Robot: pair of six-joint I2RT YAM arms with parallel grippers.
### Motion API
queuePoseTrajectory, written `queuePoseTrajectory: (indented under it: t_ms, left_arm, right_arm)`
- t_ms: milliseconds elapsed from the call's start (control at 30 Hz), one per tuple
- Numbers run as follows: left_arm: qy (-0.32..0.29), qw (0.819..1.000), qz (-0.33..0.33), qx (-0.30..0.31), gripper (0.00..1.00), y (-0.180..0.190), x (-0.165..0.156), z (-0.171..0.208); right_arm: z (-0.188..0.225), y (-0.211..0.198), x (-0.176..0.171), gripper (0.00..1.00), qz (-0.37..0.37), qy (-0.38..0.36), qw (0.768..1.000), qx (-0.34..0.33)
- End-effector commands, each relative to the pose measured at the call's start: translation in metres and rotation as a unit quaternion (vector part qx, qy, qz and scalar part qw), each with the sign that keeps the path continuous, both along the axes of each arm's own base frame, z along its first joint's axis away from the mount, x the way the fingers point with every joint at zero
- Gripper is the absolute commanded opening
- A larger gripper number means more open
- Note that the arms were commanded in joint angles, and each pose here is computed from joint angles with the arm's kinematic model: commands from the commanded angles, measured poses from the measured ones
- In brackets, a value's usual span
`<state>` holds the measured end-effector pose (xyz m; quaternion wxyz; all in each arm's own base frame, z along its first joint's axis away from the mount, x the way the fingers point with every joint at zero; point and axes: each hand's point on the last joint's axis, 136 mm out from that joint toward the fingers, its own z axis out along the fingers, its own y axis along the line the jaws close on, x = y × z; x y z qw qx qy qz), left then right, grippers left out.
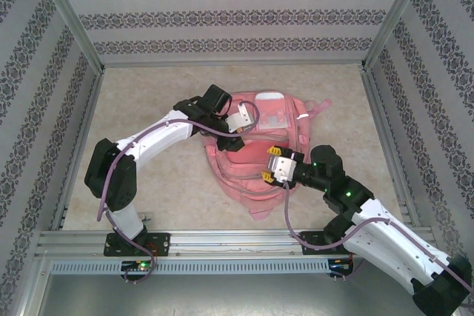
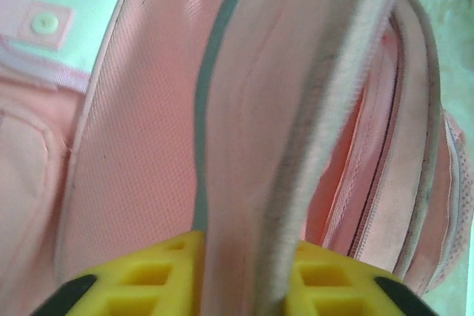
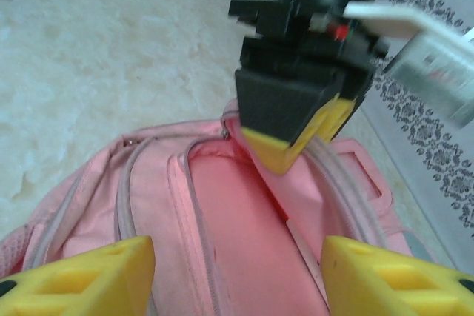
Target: Pack the student bag
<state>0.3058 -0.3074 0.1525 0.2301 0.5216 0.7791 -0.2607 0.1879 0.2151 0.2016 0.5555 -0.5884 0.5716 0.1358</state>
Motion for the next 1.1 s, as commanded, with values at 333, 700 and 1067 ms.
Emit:
queuePoseTrajectory:
  t_ms: [333, 700, 1067]
  left_arm:
    - [0.044, 0.937, 0.343, -0.05, 0.5, 0.088, -0.005, 0.041]
    - [0.229, 0.666, 0.708, 0.042, 0.79, 0.24, -0.129, -0.008]
    - [0.272, 0.427, 0.853, 0.125, 0.82, 0.306, -0.21, -0.052]
  right_arm:
    - [0.001, 0.024, -0.024, 0.61, 0.106, 0.022, 0.994, -0.003]
    - [0.005, 0.048, -0.017, 0.62, 0.149, 0.01, 0.989, -0.012]
    - [-0.017, 0.083, -0.03, 0.64, 0.208, 0.014, 0.977, -0.052]
